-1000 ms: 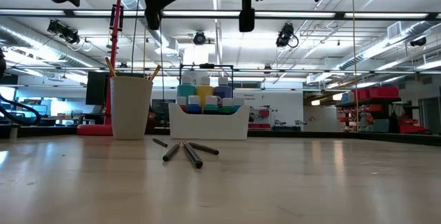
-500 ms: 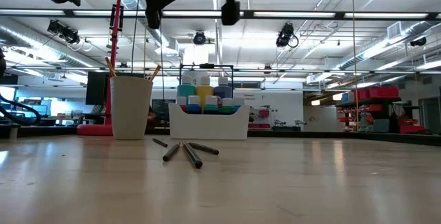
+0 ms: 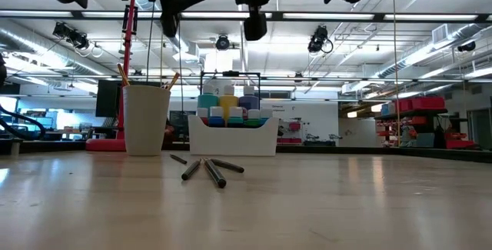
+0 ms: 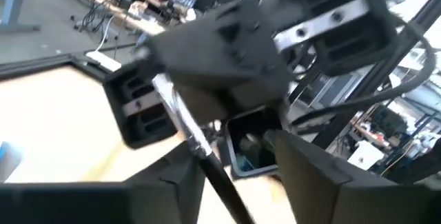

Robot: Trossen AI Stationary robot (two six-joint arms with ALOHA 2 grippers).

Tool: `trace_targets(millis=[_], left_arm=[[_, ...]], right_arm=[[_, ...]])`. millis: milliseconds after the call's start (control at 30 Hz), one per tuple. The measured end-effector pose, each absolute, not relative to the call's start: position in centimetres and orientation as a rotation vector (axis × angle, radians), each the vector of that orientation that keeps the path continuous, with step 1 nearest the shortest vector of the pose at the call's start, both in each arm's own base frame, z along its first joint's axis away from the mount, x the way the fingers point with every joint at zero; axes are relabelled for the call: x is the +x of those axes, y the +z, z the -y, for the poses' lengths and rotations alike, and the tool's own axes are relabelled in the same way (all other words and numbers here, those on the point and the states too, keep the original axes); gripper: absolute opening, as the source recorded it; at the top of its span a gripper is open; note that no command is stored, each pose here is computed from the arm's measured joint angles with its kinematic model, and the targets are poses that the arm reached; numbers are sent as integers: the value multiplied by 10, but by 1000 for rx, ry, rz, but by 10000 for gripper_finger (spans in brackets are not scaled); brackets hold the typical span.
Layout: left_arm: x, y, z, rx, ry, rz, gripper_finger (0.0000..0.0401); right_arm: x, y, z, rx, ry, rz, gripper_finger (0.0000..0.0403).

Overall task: Pick & Place Paint Supplies
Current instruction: Put the black paint brush into the white cup

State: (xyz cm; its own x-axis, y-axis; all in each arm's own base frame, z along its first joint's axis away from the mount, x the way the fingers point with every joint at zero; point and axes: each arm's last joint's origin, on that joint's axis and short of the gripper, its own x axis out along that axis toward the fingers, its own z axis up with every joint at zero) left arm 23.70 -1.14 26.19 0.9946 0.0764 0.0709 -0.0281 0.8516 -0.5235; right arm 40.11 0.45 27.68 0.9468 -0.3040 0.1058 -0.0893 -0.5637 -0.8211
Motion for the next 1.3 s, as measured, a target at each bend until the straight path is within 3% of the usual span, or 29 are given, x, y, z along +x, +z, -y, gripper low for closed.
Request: trace_targets(millis=[233,367,567,733,1133,1300], left_arm=[[237,254,11,-588,81,16,71],[237,254,11,-571,84,14,15],[237,253,10,-567,138,16,29],[237,249,9,-562,171,-8,10],[223,262,11,-461,252,38,14],[200,260,4,-342,457,-74,10]], right_arm=[[401,279,-7,-2169,-268,-176,1],[401,278,-8,-2058,-260,-168,13],[402,271,-18,-1895,-191,-163,30],[401,269,-29,-1775,-175,-159,33],[386,238,-62,-1333,-332,-608,34],[369,211,-62,-1015,-325,-800,34]])
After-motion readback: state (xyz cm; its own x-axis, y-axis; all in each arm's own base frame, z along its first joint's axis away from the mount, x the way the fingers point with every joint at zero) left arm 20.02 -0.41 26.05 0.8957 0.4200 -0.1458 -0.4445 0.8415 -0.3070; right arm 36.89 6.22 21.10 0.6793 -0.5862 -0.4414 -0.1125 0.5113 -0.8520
